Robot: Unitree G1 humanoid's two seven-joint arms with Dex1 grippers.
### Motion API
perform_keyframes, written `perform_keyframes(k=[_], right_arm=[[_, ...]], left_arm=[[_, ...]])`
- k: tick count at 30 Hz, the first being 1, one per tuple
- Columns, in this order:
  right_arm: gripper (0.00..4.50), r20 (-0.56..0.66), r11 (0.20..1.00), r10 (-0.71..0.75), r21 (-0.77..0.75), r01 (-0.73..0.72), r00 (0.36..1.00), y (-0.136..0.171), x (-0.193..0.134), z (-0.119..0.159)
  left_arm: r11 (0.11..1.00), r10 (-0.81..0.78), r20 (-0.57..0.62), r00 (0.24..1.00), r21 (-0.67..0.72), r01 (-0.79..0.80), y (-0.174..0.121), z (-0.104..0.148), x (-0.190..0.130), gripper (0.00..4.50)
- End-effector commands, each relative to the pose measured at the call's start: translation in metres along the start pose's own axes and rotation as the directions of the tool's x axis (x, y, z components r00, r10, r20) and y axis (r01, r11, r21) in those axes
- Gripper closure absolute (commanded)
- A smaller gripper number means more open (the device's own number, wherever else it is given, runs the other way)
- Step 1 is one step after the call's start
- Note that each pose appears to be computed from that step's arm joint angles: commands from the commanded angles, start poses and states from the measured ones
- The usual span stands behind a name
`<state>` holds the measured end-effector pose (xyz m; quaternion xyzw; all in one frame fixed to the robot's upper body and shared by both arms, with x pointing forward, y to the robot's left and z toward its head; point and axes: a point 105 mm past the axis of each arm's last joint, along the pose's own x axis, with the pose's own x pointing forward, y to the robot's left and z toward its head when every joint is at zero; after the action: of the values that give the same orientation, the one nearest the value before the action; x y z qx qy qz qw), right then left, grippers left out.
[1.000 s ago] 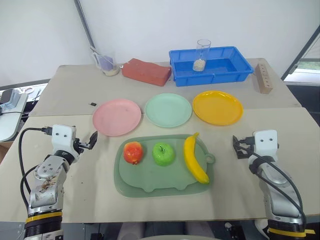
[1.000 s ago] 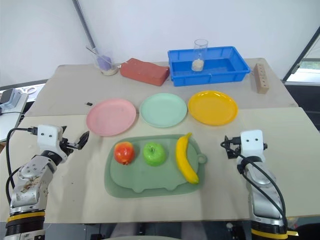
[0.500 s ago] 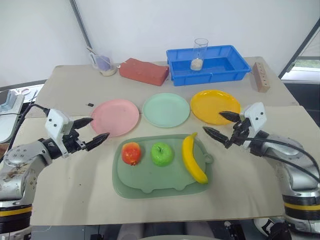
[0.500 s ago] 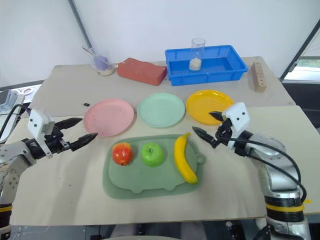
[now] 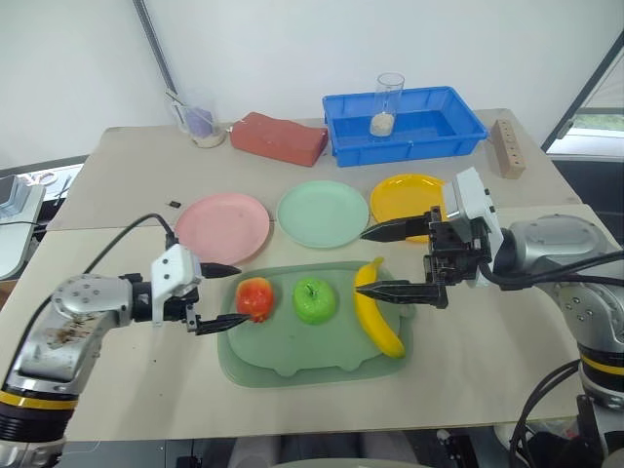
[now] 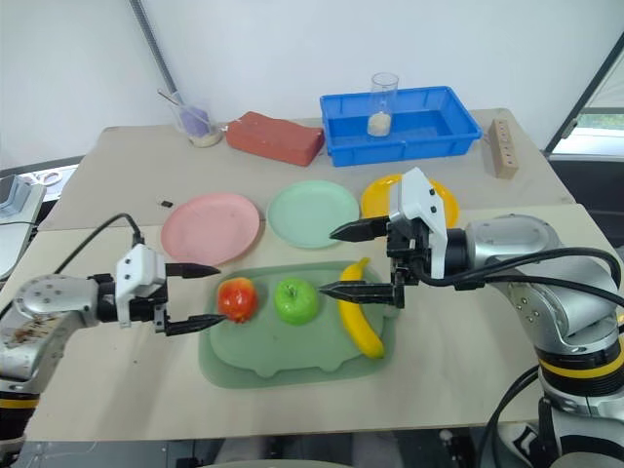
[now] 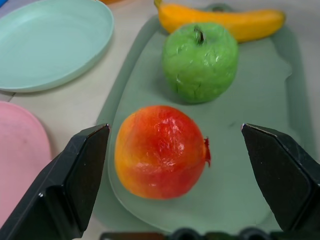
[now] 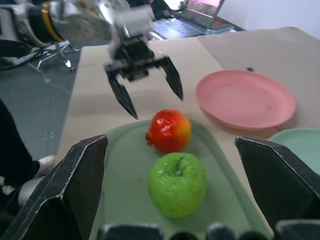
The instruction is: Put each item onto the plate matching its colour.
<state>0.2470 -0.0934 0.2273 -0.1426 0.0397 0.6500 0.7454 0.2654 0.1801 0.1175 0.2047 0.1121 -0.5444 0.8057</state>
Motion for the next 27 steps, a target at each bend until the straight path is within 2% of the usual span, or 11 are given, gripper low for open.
perform_keyframes(k=[1,10,15,17,18,19,27], right_arm=[[0.02,0.011,0.999,0.016,-0.028,-0.016,1.0,0.008,0.001,0.013],[0.02,0.012,1.0,-0.004,-0.028,0.004,1.0,0.009,-0.001,0.018],[0.02,0.014,1.0,-0.014,-0.021,0.014,1.0,0.01,-0.001,0.019],[0.0,0.014,1.0,-0.017,-0.02,0.017,1.0,0.01,-0.001,0.019],[0.0,0.014,1.0,-0.019,-0.019,0.019,1.0,0.009,-0.001,0.019],[0.0,0.014,1.0,-0.02,-0.018,0.02,1.0,0.009,-0.001,0.019],[0.0,0.016,0.999,-0.027,-0.02,0.027,1.0,0.007,0.0,0.02]], left_arm=[[0.999,0.004,-0.004,1.0,0.054,-0.004,0.004,-0.001,0.006,0.0],[0.998,0.009,-0.019,1.0,0.069,-0.008,0.012,-0.019,0.021,0.0],[0.997,0.01,-0.003,1.0,0.073,-0.009,0.013,-0.02,0.028,0.0],[0.997,0.012,0.005,1.0,0.07,-0.013,0.013,-0.019,0.029,0.53],[0.998,0.013,0.01,1.0,0.069,-0.013,0.013,-0.018,0.029,0.66],[0.998,0.012,0.012,1.0,0.068,-0.013,0.013,-0.018,0.029,1.12],[0.999,0.013,0.041,0.999,0.046,-0.015,0.012,-0.015,0.029,1.96]])
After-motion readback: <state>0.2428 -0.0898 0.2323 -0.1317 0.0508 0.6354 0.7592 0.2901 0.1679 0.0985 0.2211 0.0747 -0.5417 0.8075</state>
